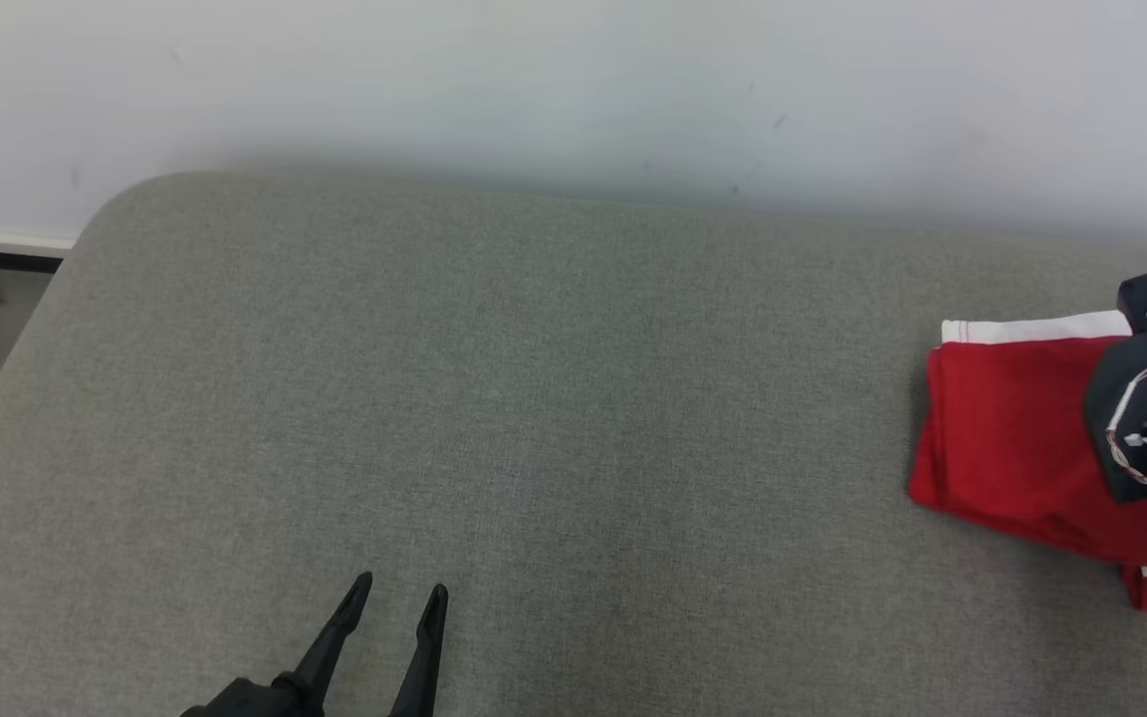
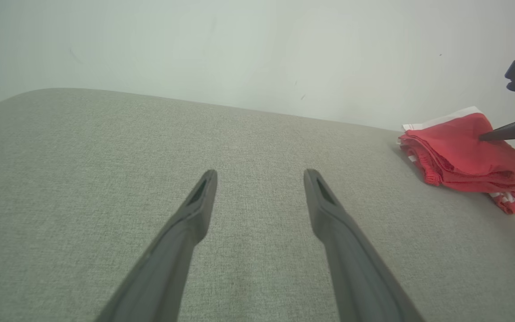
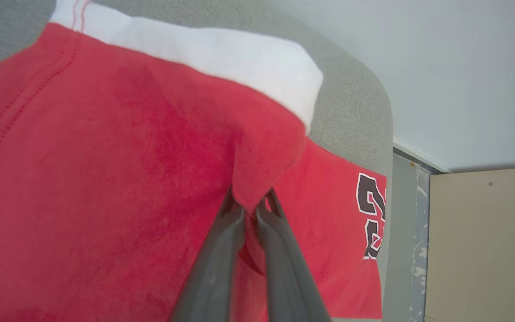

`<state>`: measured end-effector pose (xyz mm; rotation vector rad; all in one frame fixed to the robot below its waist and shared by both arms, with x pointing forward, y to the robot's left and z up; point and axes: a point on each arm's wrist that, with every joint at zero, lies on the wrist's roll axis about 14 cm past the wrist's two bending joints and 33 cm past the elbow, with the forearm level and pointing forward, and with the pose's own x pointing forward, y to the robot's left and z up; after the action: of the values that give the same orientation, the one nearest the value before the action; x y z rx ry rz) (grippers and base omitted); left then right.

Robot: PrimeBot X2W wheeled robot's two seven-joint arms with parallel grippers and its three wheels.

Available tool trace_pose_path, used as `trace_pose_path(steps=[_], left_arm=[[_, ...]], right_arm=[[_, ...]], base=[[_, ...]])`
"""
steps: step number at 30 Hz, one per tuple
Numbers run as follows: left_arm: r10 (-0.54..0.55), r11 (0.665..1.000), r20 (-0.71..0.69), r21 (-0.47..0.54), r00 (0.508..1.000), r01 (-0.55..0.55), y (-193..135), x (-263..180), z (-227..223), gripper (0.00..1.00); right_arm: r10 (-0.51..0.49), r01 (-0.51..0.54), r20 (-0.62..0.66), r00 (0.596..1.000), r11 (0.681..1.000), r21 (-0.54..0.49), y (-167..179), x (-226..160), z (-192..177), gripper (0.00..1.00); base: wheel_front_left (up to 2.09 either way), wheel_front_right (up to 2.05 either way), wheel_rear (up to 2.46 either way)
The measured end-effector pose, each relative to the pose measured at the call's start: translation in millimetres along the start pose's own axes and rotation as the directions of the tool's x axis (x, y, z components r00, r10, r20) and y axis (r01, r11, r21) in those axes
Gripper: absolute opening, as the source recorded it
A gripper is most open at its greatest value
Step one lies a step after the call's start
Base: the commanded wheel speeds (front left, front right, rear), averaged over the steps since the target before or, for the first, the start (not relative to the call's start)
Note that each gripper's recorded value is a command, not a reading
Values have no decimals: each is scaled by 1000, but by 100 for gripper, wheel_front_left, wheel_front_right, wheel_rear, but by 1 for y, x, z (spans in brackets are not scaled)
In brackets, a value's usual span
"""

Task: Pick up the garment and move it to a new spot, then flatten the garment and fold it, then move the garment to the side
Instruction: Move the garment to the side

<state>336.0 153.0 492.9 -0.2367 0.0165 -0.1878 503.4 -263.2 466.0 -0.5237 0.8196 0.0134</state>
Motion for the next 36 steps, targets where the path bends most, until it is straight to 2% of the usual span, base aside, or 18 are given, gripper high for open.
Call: trace_pose_path(steps=[13, 19, 27, 28, 29, 33, 36], left_arm=[[35, 999, -64, -2, 997, -35, 14, 7, -19, 100], [29, 1000, -78, -4, 997, -29, 14, 11, -23, 100], [31, 1000, -112, -4, 993, -31, 17, 15, -34, 100], [34, 999, -116, -4, 993, -34, 18, 16, -35, 100], [36, 999, -120, -4, 992, -37, 19, 16, -37, 100], [37, 999, -135, -6, 990, -38, 21, 19, -42, 100], [31, 999, -129, -6, 991, -33, 19, 23, -42, 100]], right_arm=[[-80, 53, -165, 983, 986, -161, -72, 5, -19, 0], [-132, 75, -188, 973, 956, -285, -94, -5, -24, 0], [-198, 115, -189, 962, 919, -376, -111, 6, -25, 0], [-201, 121, -181, 963, 919, -376, -113, 8, -24, 33], [-206, 129, -173, 963, 919, -372, -114, 11, -22, 100], [-235, 170, -120, 965, 901, -399, -118, 17, -13, 100], [-206, 158, -87, 975, 909, -386, -105, 17, -7, 100]], base=[[0, 0, 0], [0, 0, 0], [0, 0, 0], [0, 0, 0], [0, 0, 0], [0, 0, 0], [0, 0, 0]])
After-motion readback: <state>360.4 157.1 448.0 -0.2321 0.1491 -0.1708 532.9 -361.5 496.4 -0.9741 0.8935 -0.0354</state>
